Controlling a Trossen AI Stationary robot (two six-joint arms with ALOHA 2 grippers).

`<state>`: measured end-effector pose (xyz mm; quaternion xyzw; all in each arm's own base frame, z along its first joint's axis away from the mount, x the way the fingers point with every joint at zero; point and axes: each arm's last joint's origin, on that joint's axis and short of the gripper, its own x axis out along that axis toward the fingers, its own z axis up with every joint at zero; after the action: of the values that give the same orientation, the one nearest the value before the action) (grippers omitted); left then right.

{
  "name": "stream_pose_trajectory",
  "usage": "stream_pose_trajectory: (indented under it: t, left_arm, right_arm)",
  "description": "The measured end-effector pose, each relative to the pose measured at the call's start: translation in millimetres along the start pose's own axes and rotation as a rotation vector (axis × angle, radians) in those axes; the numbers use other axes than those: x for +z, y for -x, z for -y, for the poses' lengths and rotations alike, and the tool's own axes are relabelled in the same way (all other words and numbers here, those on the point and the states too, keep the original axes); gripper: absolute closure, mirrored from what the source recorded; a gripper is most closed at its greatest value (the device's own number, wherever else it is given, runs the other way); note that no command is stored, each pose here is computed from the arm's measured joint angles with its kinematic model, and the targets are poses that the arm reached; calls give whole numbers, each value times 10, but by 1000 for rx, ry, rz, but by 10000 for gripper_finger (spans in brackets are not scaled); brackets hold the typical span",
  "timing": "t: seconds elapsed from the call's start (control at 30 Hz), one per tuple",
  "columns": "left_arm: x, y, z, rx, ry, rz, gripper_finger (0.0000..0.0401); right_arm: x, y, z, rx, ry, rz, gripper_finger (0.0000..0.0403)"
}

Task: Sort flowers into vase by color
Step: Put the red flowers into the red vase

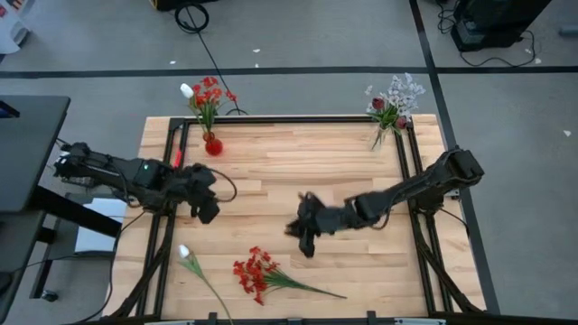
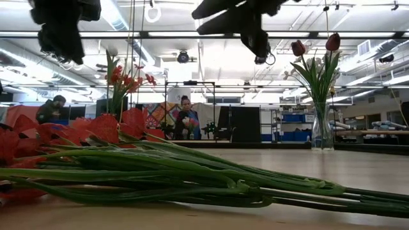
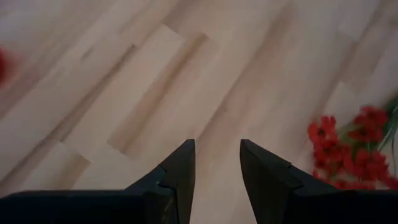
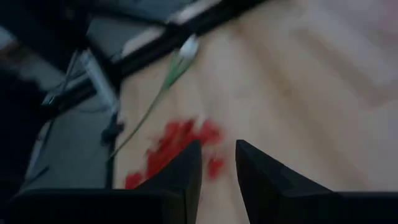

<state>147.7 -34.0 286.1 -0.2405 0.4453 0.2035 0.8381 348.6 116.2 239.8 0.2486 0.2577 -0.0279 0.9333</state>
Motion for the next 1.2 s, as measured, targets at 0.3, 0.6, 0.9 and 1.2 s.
stream_pose_trajectory:
  t: [0.3,0.6,0.9,1.2]
  left_arm:
    - [-266,-156,193,-140,-32,-7,271]
    - [-406,-155,291,-213,0,-19,271]
    - [-410,-150,292,-197,20,10,271]
    - [-412,-153,283,-188,19,8,271]
  right_arm:
    - [-896,-335,-338,65,2,-281,296]
    - [-1253,-629,-741,64,267,-418,277]
    - [-1224,-866,-776,-104,322,-408,202]
    - [-1139,-974,-486,-75,215,-552,241]
